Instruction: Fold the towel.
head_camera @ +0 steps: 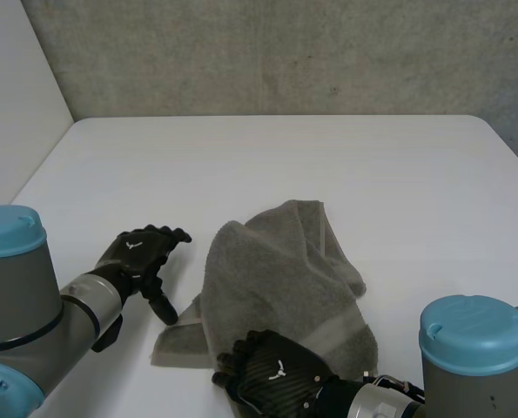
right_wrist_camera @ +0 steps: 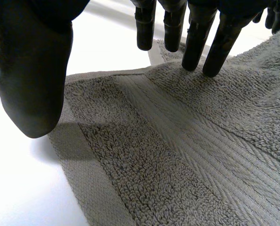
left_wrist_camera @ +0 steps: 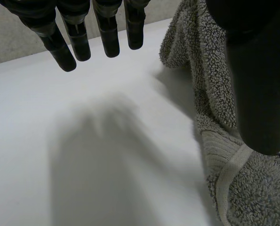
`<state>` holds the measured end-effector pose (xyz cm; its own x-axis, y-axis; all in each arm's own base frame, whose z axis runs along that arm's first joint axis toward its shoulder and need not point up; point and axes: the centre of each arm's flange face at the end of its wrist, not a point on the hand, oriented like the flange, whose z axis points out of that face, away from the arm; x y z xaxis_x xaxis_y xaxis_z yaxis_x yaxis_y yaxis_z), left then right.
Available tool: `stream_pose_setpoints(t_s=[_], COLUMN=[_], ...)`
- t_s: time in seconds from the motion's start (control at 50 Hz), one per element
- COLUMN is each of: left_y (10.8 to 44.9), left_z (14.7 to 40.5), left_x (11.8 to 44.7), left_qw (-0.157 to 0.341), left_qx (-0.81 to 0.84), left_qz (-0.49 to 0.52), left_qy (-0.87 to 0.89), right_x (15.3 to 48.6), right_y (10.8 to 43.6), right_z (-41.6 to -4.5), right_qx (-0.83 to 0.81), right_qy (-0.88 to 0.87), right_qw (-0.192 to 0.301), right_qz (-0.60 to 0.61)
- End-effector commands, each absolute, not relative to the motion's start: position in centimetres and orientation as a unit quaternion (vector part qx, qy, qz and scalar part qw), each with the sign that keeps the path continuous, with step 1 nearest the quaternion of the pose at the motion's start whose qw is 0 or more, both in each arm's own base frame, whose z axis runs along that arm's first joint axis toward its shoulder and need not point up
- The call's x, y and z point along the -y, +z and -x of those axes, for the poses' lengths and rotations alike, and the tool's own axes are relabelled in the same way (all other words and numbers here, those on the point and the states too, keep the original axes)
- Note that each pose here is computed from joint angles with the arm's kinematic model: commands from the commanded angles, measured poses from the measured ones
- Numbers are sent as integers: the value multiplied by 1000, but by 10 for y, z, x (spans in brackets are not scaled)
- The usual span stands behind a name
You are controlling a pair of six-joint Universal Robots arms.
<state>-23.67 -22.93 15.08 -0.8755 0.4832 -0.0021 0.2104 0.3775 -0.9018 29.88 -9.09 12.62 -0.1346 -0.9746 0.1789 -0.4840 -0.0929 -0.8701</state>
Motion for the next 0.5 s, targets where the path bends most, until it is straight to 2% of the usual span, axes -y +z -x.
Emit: stream_pose_setpoints(t_s=[0.02,0.5], left_y=[150,150], left_z=[236,235], left_x=[229,229], left_qw=[132,131], left_qx=[820,821], left_qz=[210,209], left_qy=[515,515], right_x=[89,90], right_y=[124,112], right_z=[-301,-305], right_qx=[-603,-592], right_qy=[-443,-448], right_qw=[279,270], right_qz=[603,614])
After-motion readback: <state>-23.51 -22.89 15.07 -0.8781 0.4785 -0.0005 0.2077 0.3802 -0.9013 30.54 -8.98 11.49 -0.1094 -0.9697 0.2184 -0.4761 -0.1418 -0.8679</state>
